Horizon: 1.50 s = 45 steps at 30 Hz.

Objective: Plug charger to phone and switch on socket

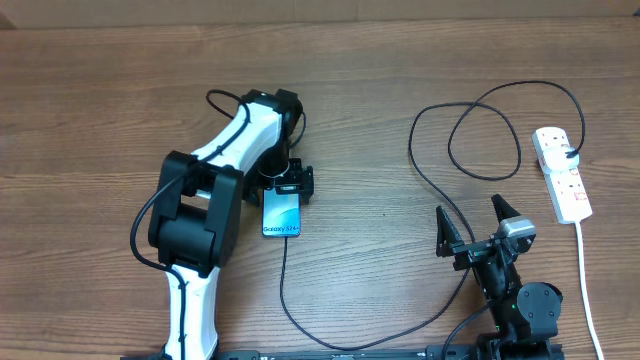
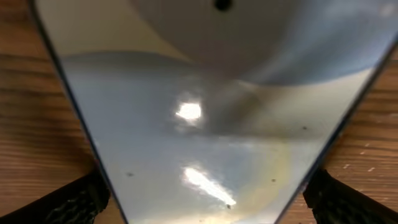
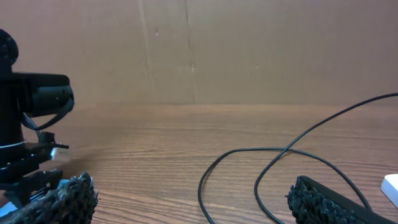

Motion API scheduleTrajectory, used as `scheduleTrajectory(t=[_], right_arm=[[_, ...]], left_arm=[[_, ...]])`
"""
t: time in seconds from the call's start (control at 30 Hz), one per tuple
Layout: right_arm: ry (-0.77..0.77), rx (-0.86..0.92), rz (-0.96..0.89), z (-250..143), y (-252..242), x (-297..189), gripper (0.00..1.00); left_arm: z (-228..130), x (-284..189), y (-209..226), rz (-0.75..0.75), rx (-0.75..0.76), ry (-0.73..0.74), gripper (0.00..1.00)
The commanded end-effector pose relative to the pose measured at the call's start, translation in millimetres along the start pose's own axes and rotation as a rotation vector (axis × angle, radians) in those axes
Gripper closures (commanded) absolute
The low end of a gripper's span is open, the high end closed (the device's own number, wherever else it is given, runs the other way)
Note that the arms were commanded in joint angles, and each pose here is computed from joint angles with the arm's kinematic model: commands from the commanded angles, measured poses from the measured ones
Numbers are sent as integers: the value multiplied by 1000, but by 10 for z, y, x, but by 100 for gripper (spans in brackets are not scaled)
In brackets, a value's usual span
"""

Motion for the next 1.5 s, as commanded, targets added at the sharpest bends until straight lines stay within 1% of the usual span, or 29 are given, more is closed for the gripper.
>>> scheduleTrajectory(t=[0.0, 0.5, 1.47], right_arm=[[7, -4, -3, -35, 2, 6, 0], [7, -4, -4, -36, 1, 6, 0], [7, -4, -4, -36, 1, 6, 0]], left_arm=[[-9, 179, 35, 61, -36, 17, 0], [-48, 317, 56, 68, -31, 24, 0], [-24, 319, 40, 59, -29, 12, 0]])
Point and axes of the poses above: each gripper's point midway between its finger pads, its own x axis out along the fingers, its own y axis along the line the jaws close on, z = x × y, the point moved 6 cm from there along -x, back along the fingers, and after that the axes turned 13 degrees about -x, right-handed, at the moved point
